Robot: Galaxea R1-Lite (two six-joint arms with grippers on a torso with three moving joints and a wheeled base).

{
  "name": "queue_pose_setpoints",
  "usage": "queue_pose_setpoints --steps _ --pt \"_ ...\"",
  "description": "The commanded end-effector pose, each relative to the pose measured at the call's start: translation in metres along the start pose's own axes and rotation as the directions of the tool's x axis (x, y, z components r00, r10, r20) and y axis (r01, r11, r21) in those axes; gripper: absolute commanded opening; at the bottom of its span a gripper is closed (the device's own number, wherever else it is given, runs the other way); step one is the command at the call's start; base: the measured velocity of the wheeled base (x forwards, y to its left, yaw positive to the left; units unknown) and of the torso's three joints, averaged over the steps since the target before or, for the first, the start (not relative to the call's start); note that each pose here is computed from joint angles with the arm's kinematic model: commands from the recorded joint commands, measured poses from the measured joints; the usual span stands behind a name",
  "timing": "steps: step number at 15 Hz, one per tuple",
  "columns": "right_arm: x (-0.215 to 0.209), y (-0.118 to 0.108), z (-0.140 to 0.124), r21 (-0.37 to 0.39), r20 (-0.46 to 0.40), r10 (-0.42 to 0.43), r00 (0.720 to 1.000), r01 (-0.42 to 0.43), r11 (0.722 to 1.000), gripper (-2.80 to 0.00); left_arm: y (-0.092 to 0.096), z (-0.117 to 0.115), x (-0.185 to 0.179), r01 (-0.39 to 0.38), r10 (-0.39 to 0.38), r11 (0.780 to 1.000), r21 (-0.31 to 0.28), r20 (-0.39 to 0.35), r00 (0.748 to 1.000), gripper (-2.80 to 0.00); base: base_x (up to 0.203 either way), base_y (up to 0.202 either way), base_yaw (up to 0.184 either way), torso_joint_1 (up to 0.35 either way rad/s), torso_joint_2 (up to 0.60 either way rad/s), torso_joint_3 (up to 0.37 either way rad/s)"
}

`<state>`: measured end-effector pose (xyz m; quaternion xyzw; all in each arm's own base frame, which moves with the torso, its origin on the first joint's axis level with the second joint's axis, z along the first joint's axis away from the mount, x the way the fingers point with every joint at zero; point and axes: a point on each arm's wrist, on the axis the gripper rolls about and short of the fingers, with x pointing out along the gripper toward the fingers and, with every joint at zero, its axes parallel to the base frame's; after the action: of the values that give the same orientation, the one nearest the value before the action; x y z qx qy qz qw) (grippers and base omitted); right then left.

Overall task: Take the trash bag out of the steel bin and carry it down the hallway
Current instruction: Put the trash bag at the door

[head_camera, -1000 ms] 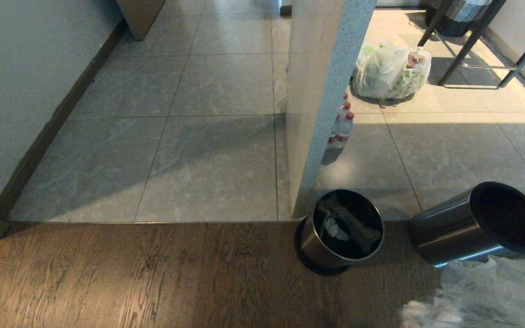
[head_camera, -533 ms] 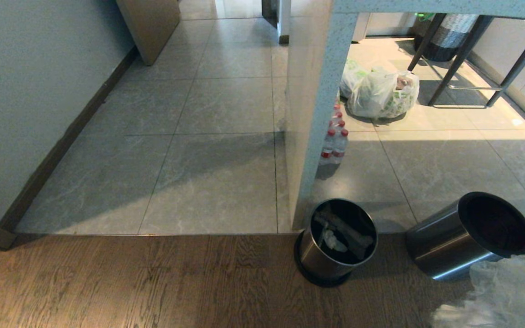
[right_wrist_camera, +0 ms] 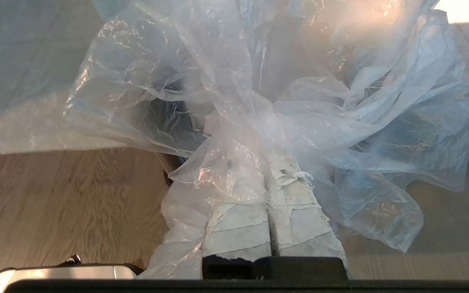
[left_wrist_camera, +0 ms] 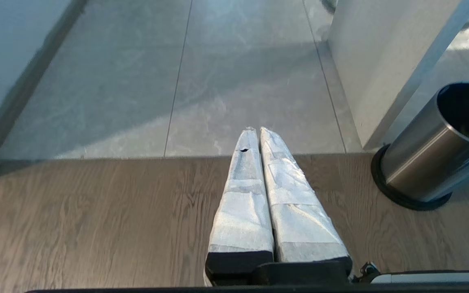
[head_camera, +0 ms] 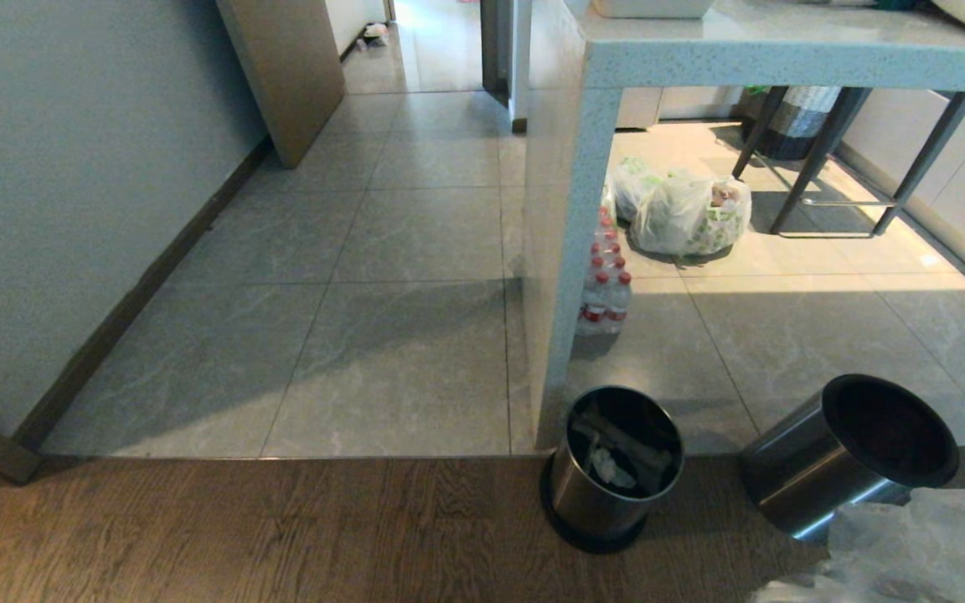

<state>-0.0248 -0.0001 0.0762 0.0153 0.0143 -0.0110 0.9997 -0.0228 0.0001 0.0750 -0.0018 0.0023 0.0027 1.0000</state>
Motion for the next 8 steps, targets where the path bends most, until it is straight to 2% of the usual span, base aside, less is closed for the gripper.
queue_pose_setpoints --steps 1,8 --pt "0.0002 0.0 -0.0001 0.0 -0.005 -0.001 1.0 0.001 1.0 -2.8 0.0 0.0 0.0 0.001 -0.001 1.0 -0.001 0.0 1.0 -2.8 0.0 0.0 0.0 0.004 0.0 0.203" --pt "0.0001 0.0 -0.0001 0.0 -0.002 0.0 1.0 0.0 1.0 -2.8 0.0 0.0 0.0 0.001 -0.001 1.0 0.001 0.0 1.0 -2.8 0.0 0.0 0.0 0.001 0.0 0.2"
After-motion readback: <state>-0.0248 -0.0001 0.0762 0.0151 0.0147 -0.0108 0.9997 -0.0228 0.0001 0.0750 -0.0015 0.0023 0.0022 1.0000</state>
